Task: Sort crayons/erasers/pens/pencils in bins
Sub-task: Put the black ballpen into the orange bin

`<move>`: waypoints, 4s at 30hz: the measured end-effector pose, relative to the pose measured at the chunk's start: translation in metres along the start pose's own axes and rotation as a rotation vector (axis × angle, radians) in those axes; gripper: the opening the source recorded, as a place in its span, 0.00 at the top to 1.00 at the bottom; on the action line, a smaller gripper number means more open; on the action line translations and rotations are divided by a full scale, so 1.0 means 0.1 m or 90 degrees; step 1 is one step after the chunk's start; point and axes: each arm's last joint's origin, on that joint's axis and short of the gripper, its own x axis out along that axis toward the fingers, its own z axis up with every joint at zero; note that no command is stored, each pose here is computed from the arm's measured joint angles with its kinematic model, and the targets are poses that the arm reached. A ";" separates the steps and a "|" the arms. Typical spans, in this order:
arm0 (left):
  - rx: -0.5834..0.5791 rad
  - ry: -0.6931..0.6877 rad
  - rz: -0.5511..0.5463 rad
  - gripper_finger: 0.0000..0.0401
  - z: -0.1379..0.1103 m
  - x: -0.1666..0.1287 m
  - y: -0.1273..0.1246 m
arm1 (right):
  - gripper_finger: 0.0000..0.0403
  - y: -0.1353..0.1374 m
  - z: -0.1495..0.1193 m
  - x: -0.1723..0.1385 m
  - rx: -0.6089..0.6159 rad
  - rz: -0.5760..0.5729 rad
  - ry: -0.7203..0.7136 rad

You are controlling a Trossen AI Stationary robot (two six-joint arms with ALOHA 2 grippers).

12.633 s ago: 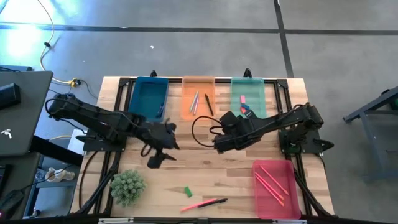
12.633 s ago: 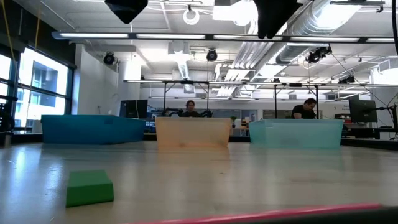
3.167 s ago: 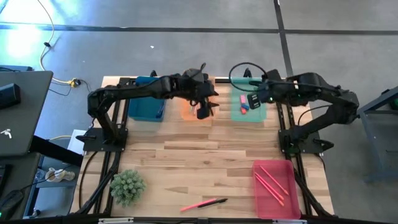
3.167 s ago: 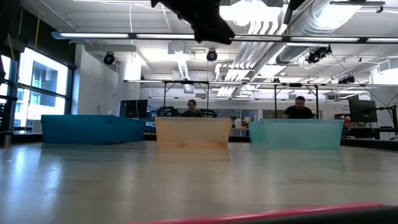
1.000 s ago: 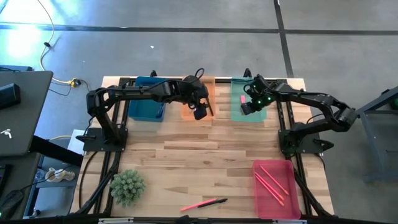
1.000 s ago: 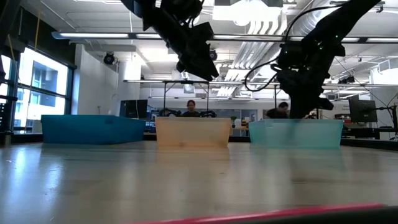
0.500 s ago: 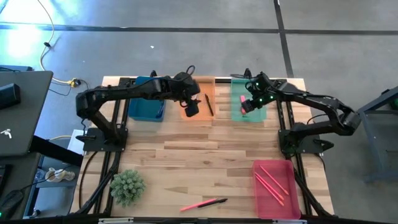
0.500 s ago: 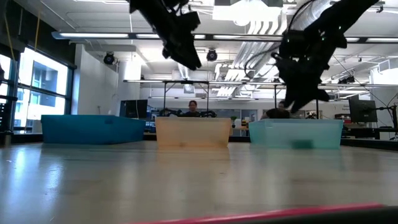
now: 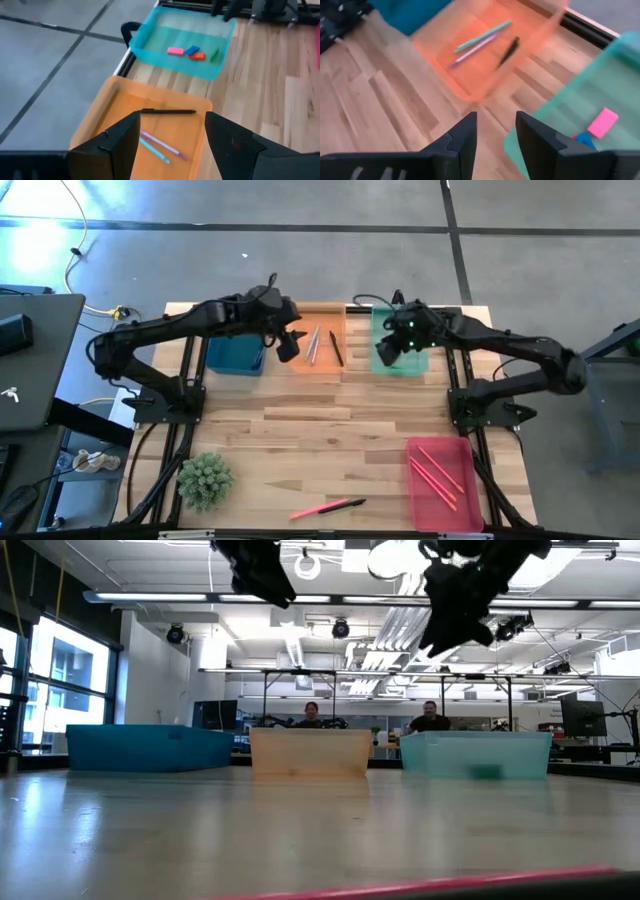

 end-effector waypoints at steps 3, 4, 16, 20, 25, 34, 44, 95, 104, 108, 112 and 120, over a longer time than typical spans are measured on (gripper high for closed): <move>0.003 0.023 0.003 0.47 -0.04 -0.02 0.00 | 0.68 0.22 -0.02 -0.05 -0.033 0.000 -0.010; 0.005 0.033 0.002 0.47 -0.05 -0.02 0.00 | 0.68 0.29 -0.03 -0.06 -0.045 0.002 -0.014; 0.020 0.102 -0.039 0.47 -0.45 0.28 -0.30 | 0.68 1.12 -0.17 -0.17 -0.118 0.008 -0.007; 0.039 0.126 -0.054 0.47 -0.57 0.32 -0.41 | 0.68 1.35 -0.28 -0.13 -0.132 0.015 0.037; 0.016 0.149 -0.066 0.47 -0.63 0.30 -0.52 | 0.68 1.63 -0.39 -0.09 -0.158 0.012 0.094; -0.011 0.255 -0.047 0.47 -0.79 0.21 -0.66 | 0.68 2.06 -0.60 0.00 -0.288 -0.007 0.185; -0.059 0.339 0.024 0.47 -0.93 0.09 -0.77 | 0.68 2.36 -1.07 0.10 -0.419 0.061 0.290; -0.079 0.318 0.006 0.47 -0.97 -0.05 -1.12 | 0.68 3.04 -2.59 0.65 -0.551 0.212 0.366; -0.080 0.316 0.005 0.47 -0.97 -0.04 -1.12 | 0.68 3.03 -2.58 0.66 -0.566 0.200 0.346; -0.080 0.316 0.004 0.47 -0.97 -0.04 -1.12 | 0.68 3.03 -2.58 0.66 -0.583 0.205 0.343; -0.081 0.317 0.003 0.47 -0.97 -0.04 -1.12 | 0.68 2.96 -2.65 0.72 -0.584 0.199 0.355; -0.080 0.316 0.005 0.47 -0.97 -0.04 -1.12 | 0.68 2.96 -2.66 0.75 -0.574 0.210 0.347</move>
